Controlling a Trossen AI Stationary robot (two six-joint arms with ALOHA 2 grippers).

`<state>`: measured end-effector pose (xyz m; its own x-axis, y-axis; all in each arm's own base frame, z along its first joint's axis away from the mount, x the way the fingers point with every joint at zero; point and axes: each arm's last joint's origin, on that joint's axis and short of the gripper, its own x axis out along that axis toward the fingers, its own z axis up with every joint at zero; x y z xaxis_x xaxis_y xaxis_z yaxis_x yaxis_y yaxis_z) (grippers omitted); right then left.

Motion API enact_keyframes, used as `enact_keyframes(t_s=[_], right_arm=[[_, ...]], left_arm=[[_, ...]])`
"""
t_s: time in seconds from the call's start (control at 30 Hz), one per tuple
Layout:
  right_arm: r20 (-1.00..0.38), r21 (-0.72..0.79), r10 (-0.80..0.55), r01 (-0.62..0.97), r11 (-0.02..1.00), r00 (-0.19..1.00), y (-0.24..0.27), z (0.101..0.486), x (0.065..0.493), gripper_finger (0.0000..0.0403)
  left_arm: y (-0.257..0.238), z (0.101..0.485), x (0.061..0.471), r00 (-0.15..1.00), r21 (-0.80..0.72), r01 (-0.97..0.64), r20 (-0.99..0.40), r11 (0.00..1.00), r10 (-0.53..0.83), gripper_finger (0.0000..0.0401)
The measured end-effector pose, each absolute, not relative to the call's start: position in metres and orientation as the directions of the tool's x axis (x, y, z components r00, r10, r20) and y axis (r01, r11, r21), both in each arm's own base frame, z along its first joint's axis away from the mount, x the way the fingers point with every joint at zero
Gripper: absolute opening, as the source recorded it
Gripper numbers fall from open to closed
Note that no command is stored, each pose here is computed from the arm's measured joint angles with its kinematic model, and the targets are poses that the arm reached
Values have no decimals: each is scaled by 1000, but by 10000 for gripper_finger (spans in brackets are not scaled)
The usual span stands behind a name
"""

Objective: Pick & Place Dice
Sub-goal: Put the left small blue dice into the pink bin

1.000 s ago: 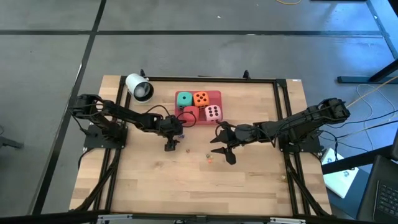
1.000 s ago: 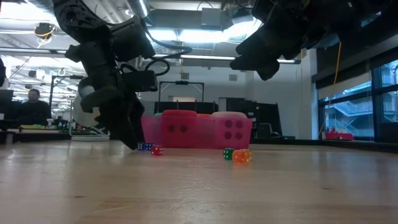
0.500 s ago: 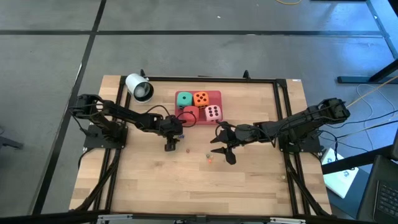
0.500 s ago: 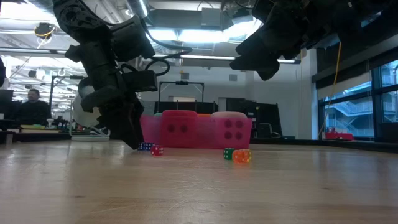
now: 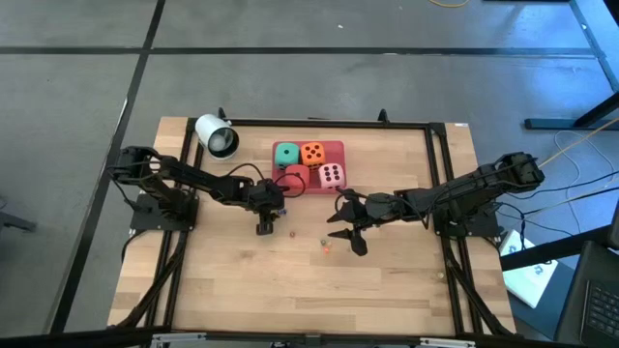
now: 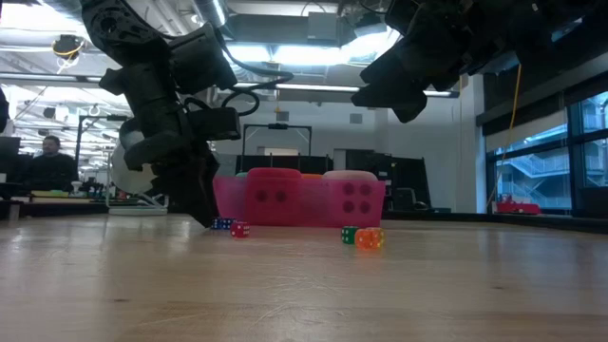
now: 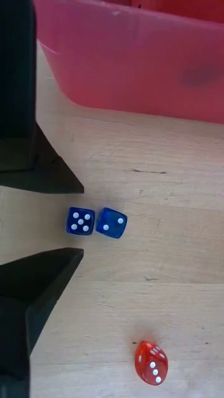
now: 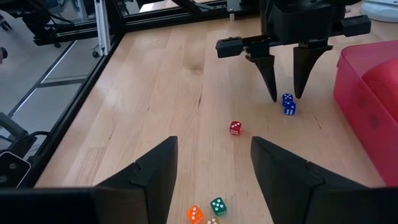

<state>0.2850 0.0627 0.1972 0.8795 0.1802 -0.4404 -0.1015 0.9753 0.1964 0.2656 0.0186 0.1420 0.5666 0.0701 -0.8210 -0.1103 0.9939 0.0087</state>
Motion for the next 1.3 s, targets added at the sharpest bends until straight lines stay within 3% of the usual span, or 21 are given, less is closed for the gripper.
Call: enact_keyframes(t_s=[0.7,1.3], right_arm=[[-441,198,184,-104,975,878,63,197,285,203],[-447,215,184,-94,972,876,63,197,285,203]], left_arm=[[19,142,266,569,3,-118,-819,993,70,40],[19,142,266,567,9,-113,-820,994,72,33]])
